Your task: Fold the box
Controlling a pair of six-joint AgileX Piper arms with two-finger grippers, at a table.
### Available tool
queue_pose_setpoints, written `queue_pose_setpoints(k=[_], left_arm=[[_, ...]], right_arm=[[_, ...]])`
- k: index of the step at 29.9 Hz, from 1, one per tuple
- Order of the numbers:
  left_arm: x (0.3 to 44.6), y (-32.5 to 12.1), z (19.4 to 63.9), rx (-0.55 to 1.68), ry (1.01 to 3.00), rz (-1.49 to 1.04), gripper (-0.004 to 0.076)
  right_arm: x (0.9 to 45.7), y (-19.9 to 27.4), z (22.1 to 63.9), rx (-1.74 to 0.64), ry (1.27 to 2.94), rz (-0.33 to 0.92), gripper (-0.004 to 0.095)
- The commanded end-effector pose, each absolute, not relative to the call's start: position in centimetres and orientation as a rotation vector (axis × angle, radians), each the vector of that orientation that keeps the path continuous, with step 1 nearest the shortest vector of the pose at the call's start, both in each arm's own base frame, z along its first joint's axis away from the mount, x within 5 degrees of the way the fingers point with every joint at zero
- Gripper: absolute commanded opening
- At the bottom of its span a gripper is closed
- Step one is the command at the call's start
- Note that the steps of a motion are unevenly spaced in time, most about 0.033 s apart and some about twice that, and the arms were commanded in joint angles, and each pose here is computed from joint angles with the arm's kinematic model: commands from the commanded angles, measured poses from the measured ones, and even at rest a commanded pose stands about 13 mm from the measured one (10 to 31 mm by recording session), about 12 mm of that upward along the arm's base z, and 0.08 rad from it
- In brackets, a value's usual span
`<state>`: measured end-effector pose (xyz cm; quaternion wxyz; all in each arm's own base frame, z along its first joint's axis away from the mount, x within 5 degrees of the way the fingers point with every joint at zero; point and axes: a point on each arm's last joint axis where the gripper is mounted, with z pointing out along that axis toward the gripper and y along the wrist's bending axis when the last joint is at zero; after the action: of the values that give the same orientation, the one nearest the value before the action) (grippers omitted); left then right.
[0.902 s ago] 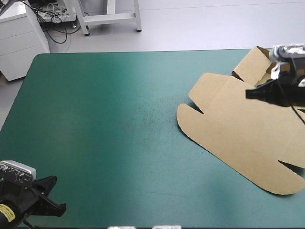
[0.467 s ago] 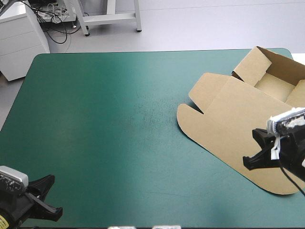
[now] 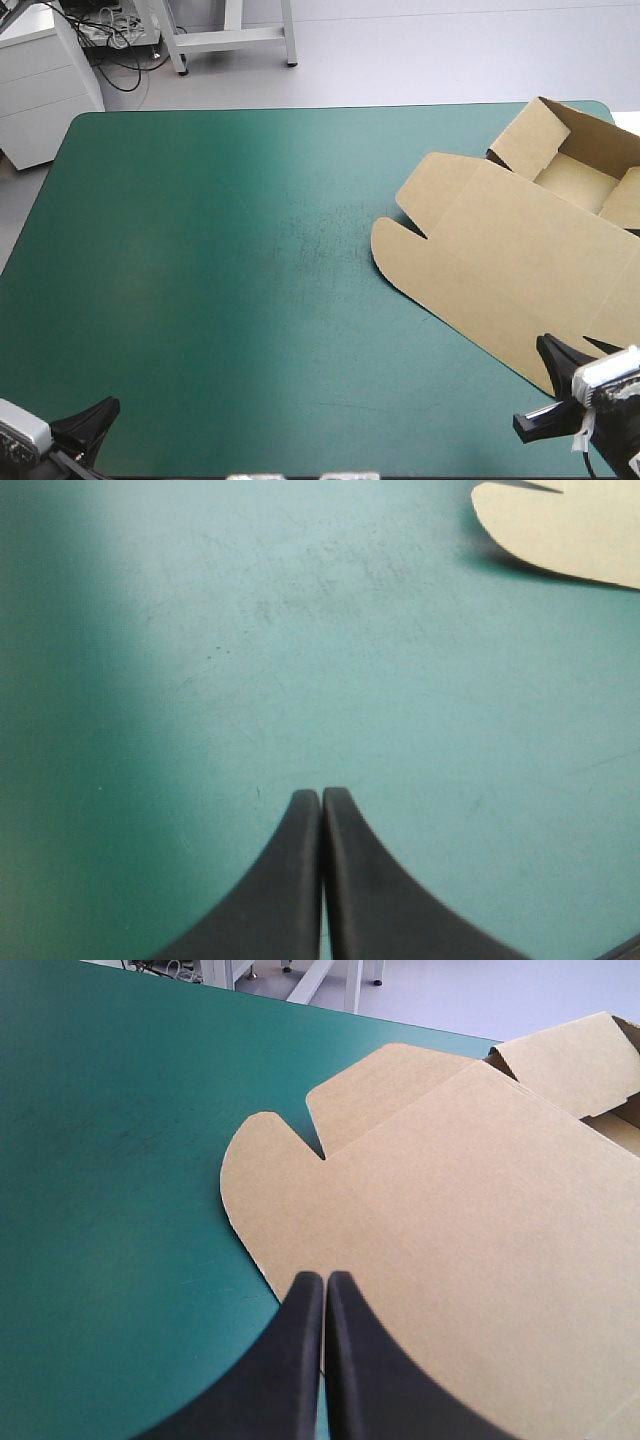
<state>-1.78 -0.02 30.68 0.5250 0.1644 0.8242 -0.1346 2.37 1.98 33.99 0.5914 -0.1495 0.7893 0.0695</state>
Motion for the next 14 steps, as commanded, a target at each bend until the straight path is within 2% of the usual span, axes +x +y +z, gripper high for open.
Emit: queue_pose_setpoints(k=[1,9,14], left_arm=[[-2.0,-0.1,31.0,0.379,1.857,-0.358,-0.0032],[-1.5,-0.8,29.2,0.459,1.857,-0.376,-0.0032],[-1.3,-0.9,28.8,0.461,1.872,-0.378,-0.0032]], right_arm=[[1.6,1.8,33.8,-0.324,1.724,0.157,-0.0008],[-0.1,1.4,31.1,-0.305,1.656,0.128,-0.0008],[-0.2,1.4,29.8,-0.309,1.675,0.129,-0.0008]])
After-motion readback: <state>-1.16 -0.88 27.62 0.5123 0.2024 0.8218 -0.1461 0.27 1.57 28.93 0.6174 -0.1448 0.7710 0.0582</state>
